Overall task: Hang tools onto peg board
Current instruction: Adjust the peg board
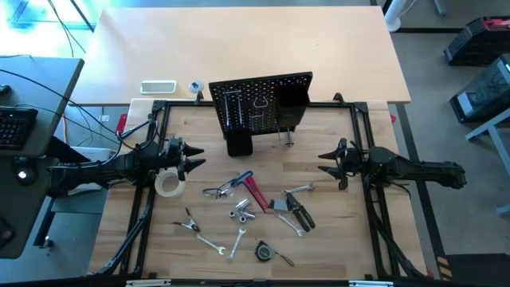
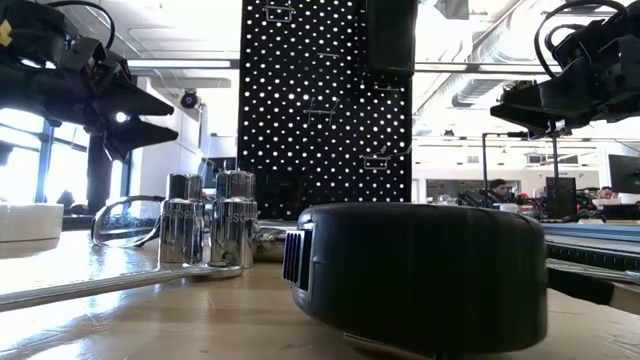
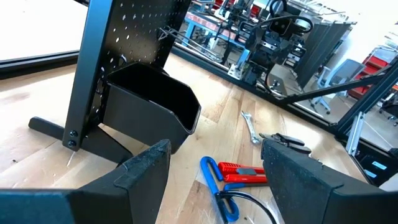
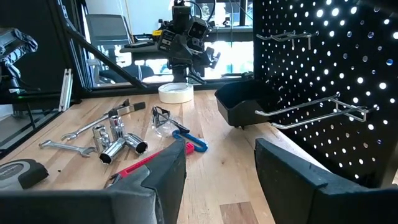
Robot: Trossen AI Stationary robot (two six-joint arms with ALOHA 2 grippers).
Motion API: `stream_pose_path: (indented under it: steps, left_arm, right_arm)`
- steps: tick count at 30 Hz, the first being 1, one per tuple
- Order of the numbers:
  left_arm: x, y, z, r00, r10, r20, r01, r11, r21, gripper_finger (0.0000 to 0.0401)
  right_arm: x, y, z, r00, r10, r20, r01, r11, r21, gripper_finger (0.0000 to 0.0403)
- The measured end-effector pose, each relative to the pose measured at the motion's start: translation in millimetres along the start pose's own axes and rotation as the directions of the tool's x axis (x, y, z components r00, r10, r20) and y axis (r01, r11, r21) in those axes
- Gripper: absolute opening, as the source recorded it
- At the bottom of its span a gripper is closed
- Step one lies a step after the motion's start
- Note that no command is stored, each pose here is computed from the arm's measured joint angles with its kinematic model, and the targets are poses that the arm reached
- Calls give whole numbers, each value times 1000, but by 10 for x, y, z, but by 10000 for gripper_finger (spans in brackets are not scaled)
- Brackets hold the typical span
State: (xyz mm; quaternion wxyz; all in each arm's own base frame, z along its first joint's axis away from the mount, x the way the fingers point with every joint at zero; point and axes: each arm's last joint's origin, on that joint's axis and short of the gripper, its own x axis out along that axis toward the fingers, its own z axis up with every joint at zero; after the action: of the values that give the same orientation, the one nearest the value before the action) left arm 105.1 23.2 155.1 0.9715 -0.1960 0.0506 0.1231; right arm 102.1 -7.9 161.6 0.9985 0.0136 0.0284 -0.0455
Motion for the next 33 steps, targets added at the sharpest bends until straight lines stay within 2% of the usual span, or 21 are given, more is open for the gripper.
stream_pose_path:
  steps: [22, 27, 33]
  left_arm:
    - [0, -1, 7, 1000, 2, 9, -2, 1000, 0, 246]
    - [-4, 26, 53, 988, 126, 94, -125, 992, -8, 246]
    - [-5, 28, 54, 987, 132, 97, -131, 991, -9, 246]
  right_arm:
    - [0, -4, 1, 1000, -14, 2, 14, 1000, 1, 185]
    - [0, -4, 1, 1000, -15, 2, 15, 997, 73, 185]
    - [0, -4, 1, 1000, -15, 2, 14, 990, 140, 185]
